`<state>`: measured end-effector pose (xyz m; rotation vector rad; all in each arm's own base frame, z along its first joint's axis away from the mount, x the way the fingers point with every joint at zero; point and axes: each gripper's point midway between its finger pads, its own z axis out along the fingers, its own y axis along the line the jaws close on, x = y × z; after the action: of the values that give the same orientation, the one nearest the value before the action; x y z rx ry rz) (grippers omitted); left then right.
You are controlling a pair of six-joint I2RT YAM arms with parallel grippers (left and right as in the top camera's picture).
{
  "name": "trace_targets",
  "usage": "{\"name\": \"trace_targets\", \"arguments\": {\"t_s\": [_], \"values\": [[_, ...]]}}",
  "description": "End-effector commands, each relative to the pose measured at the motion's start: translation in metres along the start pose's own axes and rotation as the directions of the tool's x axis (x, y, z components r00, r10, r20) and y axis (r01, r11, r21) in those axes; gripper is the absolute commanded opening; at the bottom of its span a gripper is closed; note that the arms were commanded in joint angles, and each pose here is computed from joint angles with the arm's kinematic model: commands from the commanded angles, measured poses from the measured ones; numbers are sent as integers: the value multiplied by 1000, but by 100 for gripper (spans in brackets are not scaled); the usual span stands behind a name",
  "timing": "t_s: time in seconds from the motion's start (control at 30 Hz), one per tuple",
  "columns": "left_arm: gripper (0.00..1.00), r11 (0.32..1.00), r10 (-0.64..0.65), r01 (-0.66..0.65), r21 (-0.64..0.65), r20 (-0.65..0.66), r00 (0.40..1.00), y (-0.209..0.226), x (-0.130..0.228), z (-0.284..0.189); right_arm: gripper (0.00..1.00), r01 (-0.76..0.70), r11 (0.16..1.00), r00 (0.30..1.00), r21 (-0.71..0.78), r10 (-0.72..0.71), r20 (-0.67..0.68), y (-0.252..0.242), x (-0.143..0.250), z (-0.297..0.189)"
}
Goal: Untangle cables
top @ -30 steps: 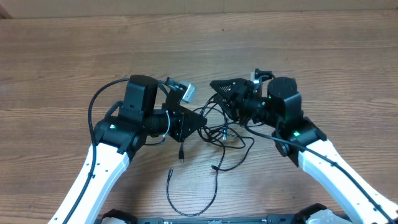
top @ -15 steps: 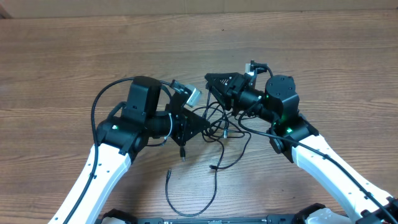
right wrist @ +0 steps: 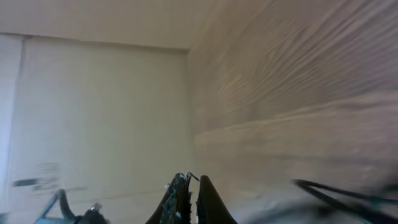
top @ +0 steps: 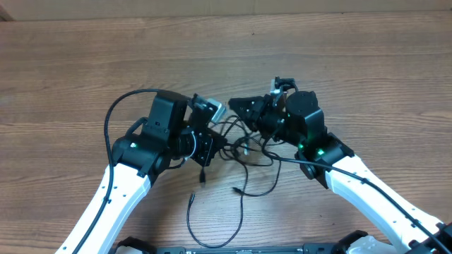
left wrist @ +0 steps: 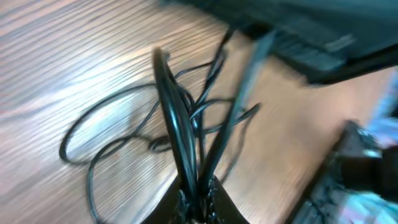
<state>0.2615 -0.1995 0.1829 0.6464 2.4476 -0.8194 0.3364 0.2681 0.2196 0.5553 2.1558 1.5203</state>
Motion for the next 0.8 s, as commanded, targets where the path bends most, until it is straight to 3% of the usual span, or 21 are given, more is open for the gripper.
{"name": "trace_targets", "arguments": {"t_s": [0.0,0.1,0.27,0.37,0.43,0.53,0.57,0.67,0.77], "values": [[13,957,-137,137,-257,15,990,42,5,-7,4,167,986,980,16,-168,104,3,-32,-9],[17,906,-232,230,-356,38,972,59,12,-13,4,213,977,971,25,-214,106,3,-39,-18],[24,849,-311,320,-421,93,946,72,13,-18,4,219,971,961,97,-232,148,-7,-55,-40],[27,780,-378,411,-473,169,910,84,12,-24,4,233,959,947,161,-262,186,-13,-66,-62],[42,736,-435,484,-473,218,874,87,12,-26,4,266,950,935,164,-295,194,-7,-66,-75],[89,674,-559,622,-399,276,782,81,9,-22,4,377,915,892,143,-400,210,13,-61,-90],[100,665,-593,653,-362,276,757,76,7,-19,4,406,903,879,138,-428,211,18,-59,-94],[99,686,-657,691,-227,215,723,54,-2,-5,4,453,880,853,140,-474,217,25,-55,-104],[99,663,-737,744,-87,99,668,27,-7,11,4,452,880,855,147,-475,209,24,-52,-107]]}}
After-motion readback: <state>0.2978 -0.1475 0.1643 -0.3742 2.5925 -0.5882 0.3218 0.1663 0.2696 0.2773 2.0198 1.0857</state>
